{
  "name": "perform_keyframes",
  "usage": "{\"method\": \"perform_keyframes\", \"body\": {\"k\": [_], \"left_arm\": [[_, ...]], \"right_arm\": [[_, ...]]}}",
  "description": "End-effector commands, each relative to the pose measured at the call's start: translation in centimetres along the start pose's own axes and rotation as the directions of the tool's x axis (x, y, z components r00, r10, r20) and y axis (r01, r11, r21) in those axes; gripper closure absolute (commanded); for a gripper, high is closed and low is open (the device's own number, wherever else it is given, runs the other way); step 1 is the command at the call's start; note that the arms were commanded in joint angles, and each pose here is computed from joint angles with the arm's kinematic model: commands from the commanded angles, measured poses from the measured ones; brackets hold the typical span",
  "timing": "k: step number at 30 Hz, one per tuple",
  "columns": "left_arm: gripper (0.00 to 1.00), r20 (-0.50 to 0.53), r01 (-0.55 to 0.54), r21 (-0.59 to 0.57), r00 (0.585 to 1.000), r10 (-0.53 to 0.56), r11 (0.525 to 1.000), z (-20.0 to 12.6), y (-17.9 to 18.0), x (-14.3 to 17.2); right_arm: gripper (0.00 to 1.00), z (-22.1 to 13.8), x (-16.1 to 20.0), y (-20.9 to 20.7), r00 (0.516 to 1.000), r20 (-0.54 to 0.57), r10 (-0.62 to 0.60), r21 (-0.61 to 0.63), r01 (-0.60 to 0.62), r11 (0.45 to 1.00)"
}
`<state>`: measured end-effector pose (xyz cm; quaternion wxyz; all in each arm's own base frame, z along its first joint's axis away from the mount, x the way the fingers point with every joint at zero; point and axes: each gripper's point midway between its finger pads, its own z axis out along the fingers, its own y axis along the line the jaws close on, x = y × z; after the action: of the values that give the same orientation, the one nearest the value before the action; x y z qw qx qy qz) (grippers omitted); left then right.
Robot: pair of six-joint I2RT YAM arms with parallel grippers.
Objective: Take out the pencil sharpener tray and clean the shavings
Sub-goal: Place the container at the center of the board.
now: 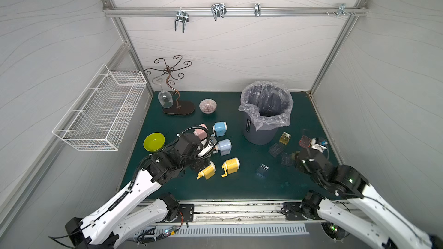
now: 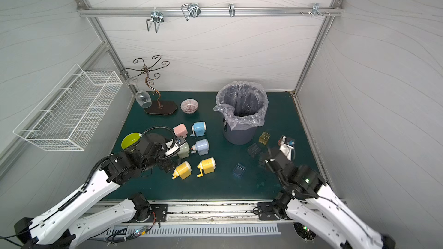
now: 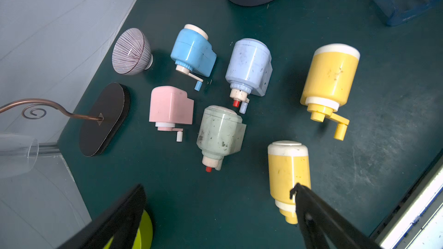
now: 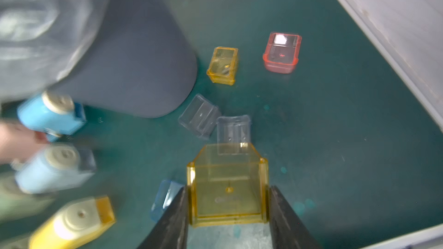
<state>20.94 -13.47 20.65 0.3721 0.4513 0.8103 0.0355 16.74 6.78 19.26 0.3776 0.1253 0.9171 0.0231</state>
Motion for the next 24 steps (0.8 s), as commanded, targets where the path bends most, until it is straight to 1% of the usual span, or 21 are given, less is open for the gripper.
{"method": "perform_keyframes", "body": {"k": [1,2,3,4,5,6,8,10,11,12,16,19,22,24], "left_arm": [[0.00,0.035,0.053,-0.032,0.998,-0.052,0.998,-0.5,0.7,-0.5],[0.00,0.037,0.056,-0.040,0.998,-0.055,0.998,-0.7,0.8,-0.4],[0.00,0.037,0.058,-0.039,0.998,-0.057,0.998,-0.9,0.8,-0.2],[0.00,0.041,0.060,-0.046,0.997,-0.058,0.997,-1.2,0.9,-0.1],[0.00,0.043,0.060,-0.053,0.997,-0.058,0.997,-1.5,1.0,0.1],[0.00,0.044,0.056,-0.058,0.998,-0.053,0.997,-1.8,1.1,0.3],[0.00,0.048,0.048,-0.081,0.998,-0.045,0.996,-2.6,1.4,0.8],[0.00,0.055,0.041,-0.111,0.998,-0.035,0.993,-3.2,1.8,1.2],[0.00,0.062,0.041,-0.130,0.998,-0.033,0.991,-3.5,2.1,1.4],[0.00,0.070,0.042,-0.147,0.997,-0.032,0.988,-3.8,2.4,1.5],[0.00,0.130,0.071,-0.197,0.990,-0.046,0.978,-4.9,3.1,1.5],[0.00,0.182,0.096,-0.209,0.982,-0.058,0.973,-5.4,3.3,1.2],[0.00,0.222,0.118,-0.206,0.972,-0.071,0.971,-5.7,3.4,0.6],[0.00,0.230,0.118,-0.193,0.971,-0.072,0.974,-5.6,3.2,0.4]], "right_arm": [[1.00,-2.3,-3.1,-0.4,0.956,0.292,0.026,0.230,-0.096,0.968],[1.00,-3.1,-2.5,0.3,0.949,0.315,0.024,0.296,-0.122,0.947],[1.00,-3.0,-1.7,1.9,0.950,0.311,-0.007,0.303,-0.093,0.948],[1.00,-2.8,-0.2,3.0,0.948,0.316,0.024,0.299,-0.124,0.946],[1.00,-2.7,1.4,3.4,0.946,0.313,0.082,0.307,-0.182,0.934],[1.00,-2.7,2.6,3.6,0.946,0.305,0.110,0.331,-0.213,0.919],[1.00,-2.8,4.7,4.3,0.945,0.304,0.118,0.350,-0.226,0.909],[1.00,-2.8,6.1,3.7,0.941,0.310,0.138,0.386,-0.257,0.886],[1.00,-2.8,6.6,2.9,0.932,0.322,0.165,0.402,-0.293,0.868],[1.00,-2.7,6.9,2.5,0.931,0.327,0.165,0.414,-0.298,0.860],[1.00,-2.0,7.4,2.6,0.929,0.339,0.147,0.432,-0.292,0.853],[1.00,-0.5,9.1,2.4,0.926,0.313,0.210,0.409,-0.331,0.850],[1.00,1.7,10.7,1.6,0.912,0.289,0.293,0.372,-0.388,0.843],[1.00,2.3,10.5,1.3,0.903,0.309,0.300,0.365,-0.404,0.839]]}}
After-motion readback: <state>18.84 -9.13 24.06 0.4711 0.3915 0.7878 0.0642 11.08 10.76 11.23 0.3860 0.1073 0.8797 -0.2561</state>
